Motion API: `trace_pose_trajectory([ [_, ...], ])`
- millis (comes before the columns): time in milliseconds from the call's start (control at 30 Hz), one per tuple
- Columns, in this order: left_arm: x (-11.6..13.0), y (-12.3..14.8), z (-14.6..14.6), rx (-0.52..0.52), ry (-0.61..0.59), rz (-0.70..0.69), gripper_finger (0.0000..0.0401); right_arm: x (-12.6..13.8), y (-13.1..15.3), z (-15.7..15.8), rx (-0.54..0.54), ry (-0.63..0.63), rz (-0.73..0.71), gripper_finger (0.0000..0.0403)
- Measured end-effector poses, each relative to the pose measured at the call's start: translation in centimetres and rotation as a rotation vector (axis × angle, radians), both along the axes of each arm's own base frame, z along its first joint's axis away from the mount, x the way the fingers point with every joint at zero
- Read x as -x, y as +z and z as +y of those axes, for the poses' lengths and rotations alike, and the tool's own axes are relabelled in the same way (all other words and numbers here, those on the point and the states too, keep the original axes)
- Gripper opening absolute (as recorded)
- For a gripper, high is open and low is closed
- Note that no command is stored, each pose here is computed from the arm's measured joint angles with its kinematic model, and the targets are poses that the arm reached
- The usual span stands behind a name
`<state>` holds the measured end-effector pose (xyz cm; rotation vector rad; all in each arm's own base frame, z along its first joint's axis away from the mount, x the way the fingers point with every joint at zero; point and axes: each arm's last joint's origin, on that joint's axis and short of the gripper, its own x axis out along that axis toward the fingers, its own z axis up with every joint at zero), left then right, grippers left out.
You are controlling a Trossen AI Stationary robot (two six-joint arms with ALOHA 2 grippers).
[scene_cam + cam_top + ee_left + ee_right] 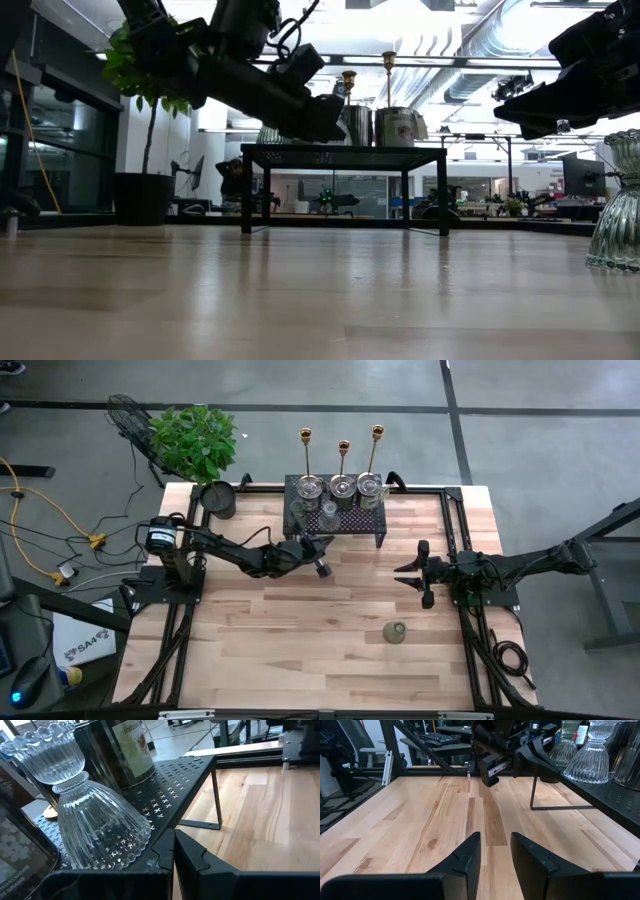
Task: Pick & Place candle stick holders
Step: Put the transparent glass candle holder on the shelf
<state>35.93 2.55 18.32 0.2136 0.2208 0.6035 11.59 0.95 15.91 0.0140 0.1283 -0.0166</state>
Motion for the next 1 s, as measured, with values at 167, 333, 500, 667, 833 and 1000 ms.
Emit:
trace_pose_trajectory([
  [167, 0.08, -0.01, 0.10, -0.007, 0.045, 0.002, 0.0000, 0.00, 0.01, 0.00, 0.000, 0.000, 0.000, 0.0099],
  [333, 0.13, -0.02, 0.18, -0.011, 0.071, 0.004, 0.0000, 0.00, 0.01, 0.00, 0.000, 0.000, 0.000, 0.0099],
  [500, 0.18, -0.01, 0.24, -0.016, 0.097, 0.004, 0.0000, 0.00, 0.00, 0.00, 0.000, 0.000, 0.000, 0.0099],
  [667, 0.22, 0.00, 0.30, -0.020, 0.119, 0.004, 0.0000, 0.00, 0.01, 0.00, 0.000, 0.000, 0.000, 0.0099],
  [833, 0.24, 0.01, 0.32, -0.021, 0.129, 0.004, 0.0000, 0.00, 0.01, 0.00, 0.000, 0.001, 0.000, 0.0099],
  [1000, 0.28, 0.01, 0.35, -0.024, 0.146, 0.004, 0.0000, 0.00, 0.01, 0.00, 0.000, 0.000, 0.000, 0.0099],
])
